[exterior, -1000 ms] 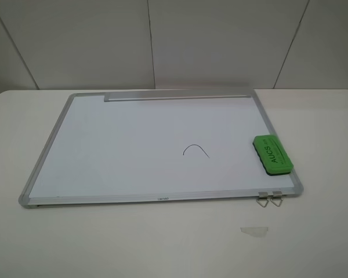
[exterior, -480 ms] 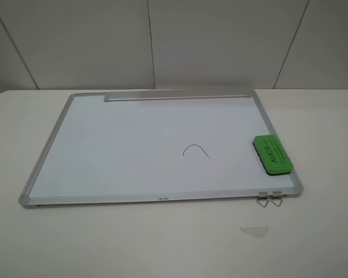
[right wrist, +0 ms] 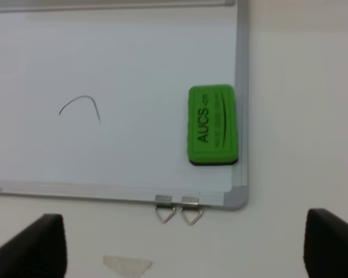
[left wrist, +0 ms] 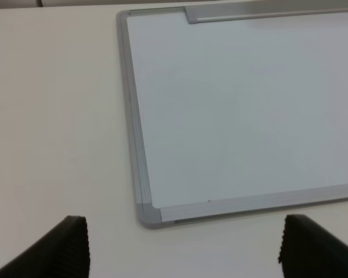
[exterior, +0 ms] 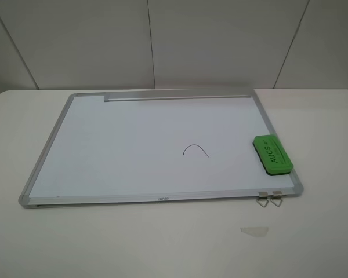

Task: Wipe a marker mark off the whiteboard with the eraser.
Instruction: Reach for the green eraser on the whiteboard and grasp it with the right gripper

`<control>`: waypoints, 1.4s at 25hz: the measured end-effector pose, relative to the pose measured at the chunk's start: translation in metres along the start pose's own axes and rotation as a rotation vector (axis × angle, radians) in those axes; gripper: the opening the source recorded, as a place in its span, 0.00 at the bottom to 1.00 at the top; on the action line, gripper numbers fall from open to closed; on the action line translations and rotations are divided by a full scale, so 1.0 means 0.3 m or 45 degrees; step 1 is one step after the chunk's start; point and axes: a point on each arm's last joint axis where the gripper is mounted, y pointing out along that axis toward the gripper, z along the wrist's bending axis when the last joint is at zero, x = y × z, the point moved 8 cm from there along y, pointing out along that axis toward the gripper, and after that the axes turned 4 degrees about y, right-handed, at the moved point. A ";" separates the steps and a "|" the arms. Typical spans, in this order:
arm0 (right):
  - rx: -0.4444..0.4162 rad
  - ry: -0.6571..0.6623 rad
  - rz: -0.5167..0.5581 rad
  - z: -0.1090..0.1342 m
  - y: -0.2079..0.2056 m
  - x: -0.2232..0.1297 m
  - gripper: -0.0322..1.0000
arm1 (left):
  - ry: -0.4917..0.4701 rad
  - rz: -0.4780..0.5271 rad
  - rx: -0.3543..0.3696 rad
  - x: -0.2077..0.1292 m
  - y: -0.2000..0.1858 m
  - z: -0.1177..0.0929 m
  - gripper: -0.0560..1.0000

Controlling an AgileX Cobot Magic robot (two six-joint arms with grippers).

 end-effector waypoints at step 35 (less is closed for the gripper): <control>-0.038 -0.049 0.996 -0.007 0.812 0.187 0.82 | 0.000 0.000 0.000 0.000 0.000 0.000 0.70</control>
